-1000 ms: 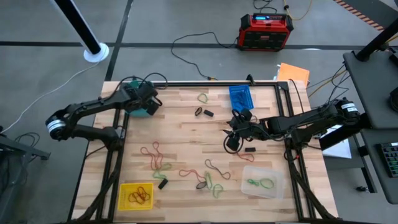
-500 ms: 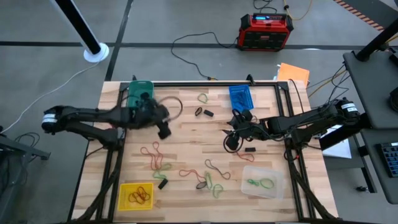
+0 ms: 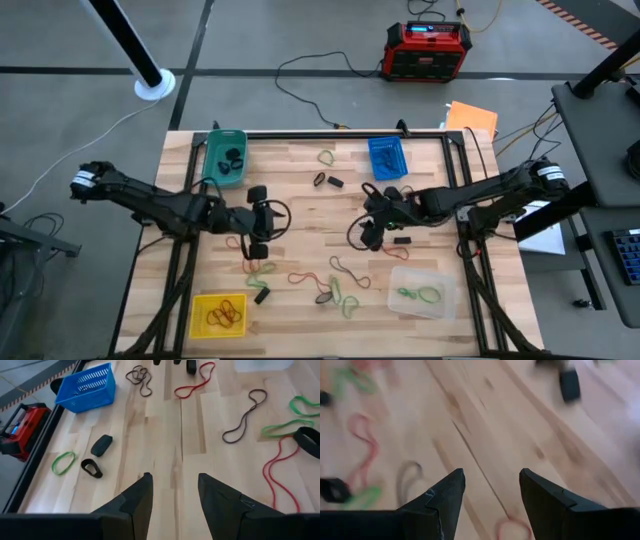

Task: Sort rubber bands into baskets
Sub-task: Put the thin black rubber band into the blue basket

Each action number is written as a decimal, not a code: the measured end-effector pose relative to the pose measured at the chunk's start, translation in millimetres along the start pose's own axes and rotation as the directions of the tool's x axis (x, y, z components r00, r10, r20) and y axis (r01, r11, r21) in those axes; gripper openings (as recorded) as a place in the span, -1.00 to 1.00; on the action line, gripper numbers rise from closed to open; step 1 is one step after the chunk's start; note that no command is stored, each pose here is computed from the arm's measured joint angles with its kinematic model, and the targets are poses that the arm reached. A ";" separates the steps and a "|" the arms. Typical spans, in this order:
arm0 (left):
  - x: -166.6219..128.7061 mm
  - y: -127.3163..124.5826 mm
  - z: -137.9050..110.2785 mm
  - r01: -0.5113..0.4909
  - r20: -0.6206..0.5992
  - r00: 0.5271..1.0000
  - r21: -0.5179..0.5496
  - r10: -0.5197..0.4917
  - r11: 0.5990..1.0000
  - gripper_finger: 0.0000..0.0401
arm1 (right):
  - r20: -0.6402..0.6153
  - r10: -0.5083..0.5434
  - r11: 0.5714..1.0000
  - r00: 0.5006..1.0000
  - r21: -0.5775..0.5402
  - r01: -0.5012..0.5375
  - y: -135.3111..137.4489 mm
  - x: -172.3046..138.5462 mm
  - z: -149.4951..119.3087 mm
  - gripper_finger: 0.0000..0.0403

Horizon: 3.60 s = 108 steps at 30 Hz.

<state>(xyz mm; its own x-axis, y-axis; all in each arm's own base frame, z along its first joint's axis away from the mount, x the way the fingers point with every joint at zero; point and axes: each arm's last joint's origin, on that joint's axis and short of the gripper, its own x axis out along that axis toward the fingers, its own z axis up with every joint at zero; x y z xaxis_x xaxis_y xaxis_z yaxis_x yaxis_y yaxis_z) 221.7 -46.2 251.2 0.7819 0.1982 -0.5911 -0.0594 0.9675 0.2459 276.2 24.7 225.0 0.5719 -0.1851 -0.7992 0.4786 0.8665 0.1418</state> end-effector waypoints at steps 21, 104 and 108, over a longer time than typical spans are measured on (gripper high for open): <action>0.1 -0.2 -0.3 -0.009 -0.002 1.000 -0.036 0.009 0.999 -0.29 | -0.543 -0.309 0.949 0.781 -0.126 0.288 -5.0 9.4 -22.7 -0.08; 7.3 -2.2 -5.0 -0.044 0.080 0.996 -0.018 0.045 0.999 -0.29 | -0.374 -0.118 0.898 0.920 -0.436 -0.063 -88.0 76.9 -8.4 -0.96; 7.3 -2.2 -4.9 -0.043 0.081 0.996 -0.025 0.045 0.999 -0.29 | -0.212 0.006 0.903 0.977 -0.420 -0.097 -81.8 54.1 5.5 -0.96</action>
<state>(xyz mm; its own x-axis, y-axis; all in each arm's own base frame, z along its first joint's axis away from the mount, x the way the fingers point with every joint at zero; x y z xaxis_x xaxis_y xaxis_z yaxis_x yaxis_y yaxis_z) 224.4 -46.2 242.6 0.8260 0.2285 -0.5153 -0.1089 0.9616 0.2518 271.7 -58.7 173.3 0.4204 -0.0774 -0.9040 0.0972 0.9945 -0.0399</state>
